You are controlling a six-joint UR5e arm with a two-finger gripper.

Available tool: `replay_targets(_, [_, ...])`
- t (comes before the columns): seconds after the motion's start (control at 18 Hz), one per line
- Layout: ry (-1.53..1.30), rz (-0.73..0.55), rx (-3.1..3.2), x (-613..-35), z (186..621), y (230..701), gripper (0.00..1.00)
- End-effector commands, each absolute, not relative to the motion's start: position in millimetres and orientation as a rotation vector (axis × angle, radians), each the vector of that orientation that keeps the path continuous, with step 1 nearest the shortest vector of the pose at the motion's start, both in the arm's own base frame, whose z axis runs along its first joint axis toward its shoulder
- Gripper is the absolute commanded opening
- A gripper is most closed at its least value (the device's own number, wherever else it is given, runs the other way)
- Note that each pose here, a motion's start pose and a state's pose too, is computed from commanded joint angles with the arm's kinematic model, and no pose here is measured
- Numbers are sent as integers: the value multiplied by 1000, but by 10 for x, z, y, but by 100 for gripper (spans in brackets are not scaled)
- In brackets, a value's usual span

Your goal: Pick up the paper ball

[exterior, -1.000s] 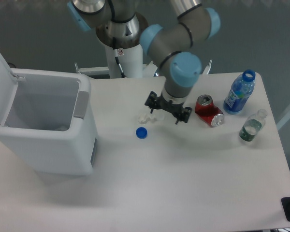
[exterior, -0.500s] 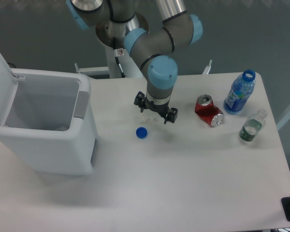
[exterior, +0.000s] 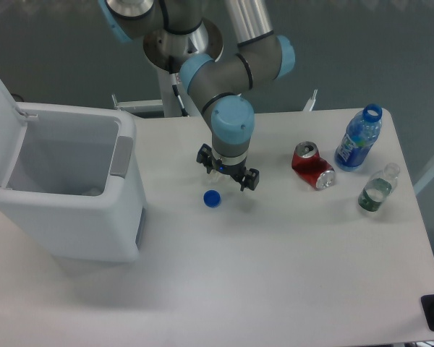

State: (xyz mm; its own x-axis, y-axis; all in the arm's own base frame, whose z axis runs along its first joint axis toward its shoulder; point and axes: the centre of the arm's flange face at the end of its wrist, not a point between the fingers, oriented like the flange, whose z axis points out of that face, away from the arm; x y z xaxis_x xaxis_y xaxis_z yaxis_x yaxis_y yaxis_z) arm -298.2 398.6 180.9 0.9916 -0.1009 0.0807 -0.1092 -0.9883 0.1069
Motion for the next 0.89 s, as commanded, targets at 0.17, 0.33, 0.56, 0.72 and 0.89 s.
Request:
replay_targets(0.17, [-167, 118, 3019, -2949, 1798, 3986, 77])
replay_targets(0.33, [-172, 115, 3024, -2966, 1821, 4013, 40])
replay_targets(0.56, [-179, 111, 3027, -3012, 1849, 4003, 5])
replay_targets(0.72, [-172, 87, 3040, -3112, 1959, 4052, 0])
replay_targets(0.89, [-151, 100, 3035, -3205, 2096, 4085, 0])
